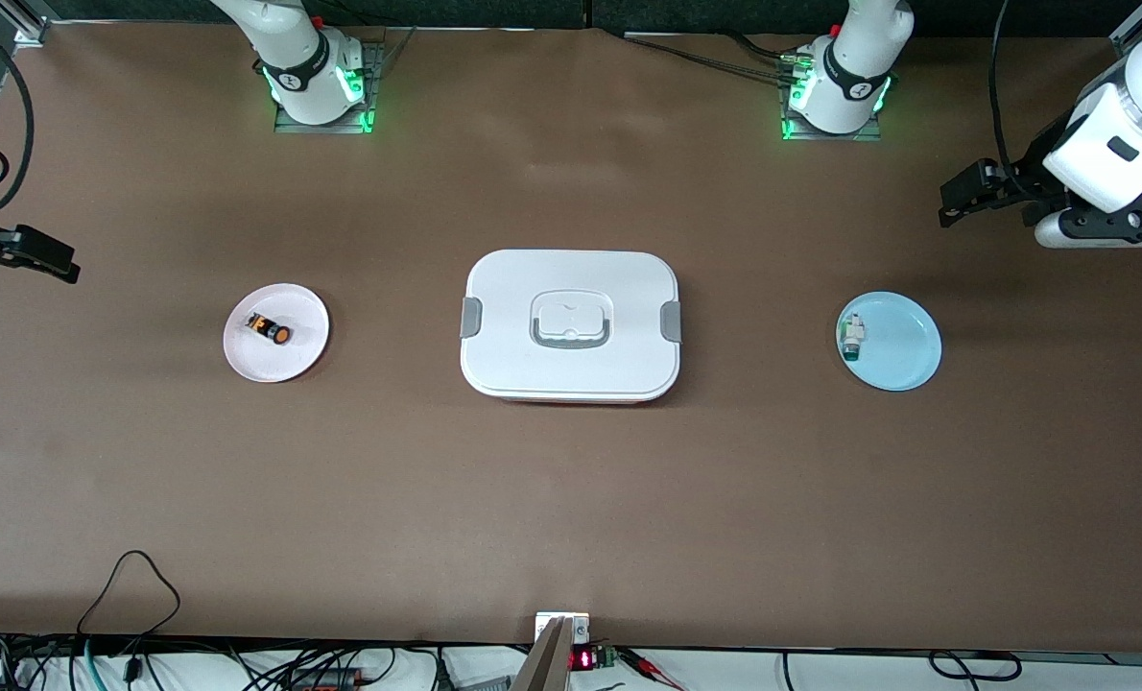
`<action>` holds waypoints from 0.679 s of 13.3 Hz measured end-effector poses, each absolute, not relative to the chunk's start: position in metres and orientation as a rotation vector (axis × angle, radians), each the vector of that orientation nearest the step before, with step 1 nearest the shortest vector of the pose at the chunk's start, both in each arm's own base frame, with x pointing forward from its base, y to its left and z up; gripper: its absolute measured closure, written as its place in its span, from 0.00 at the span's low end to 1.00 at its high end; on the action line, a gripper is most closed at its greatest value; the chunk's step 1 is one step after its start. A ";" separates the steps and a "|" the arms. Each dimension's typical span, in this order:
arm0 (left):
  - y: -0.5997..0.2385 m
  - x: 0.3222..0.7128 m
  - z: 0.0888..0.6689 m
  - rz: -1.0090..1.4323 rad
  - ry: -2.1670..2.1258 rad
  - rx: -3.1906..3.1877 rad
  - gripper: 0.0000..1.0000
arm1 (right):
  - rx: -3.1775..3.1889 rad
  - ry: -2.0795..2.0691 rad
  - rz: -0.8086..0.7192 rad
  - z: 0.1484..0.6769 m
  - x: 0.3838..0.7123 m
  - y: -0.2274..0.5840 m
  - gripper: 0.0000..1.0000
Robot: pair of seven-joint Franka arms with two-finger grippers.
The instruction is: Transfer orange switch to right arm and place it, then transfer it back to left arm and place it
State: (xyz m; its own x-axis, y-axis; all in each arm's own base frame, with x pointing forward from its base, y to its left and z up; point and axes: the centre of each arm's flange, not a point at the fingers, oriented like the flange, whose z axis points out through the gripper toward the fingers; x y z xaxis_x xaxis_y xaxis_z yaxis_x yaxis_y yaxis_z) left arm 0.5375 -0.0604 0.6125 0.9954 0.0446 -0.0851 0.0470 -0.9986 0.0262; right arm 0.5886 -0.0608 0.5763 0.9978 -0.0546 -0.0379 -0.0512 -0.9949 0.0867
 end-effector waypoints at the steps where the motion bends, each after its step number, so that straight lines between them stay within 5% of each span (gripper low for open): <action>1: -0.060 0.538 0.612 -0.132 0.072 3.110 0.00 | 3.055 -0.080 -0.070 0.574 0.586 -0.060 0.00; 9: -0.059 0.538 0.612 -0.132 0.075 3.110 0.00 | 3.102 -0.078 -0.045 0.572 0.535 -0.052 0.00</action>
State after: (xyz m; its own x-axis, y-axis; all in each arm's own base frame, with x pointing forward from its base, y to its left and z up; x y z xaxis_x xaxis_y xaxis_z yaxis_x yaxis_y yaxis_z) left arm 0.5378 -0.0592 0.6122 0.9952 0.0467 -0.0855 0.0491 -0.9984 0.0262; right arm 0.5345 -0.0519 0.5715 0.9983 -0.0510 -0.0280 -0.0499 -0.9980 0.0390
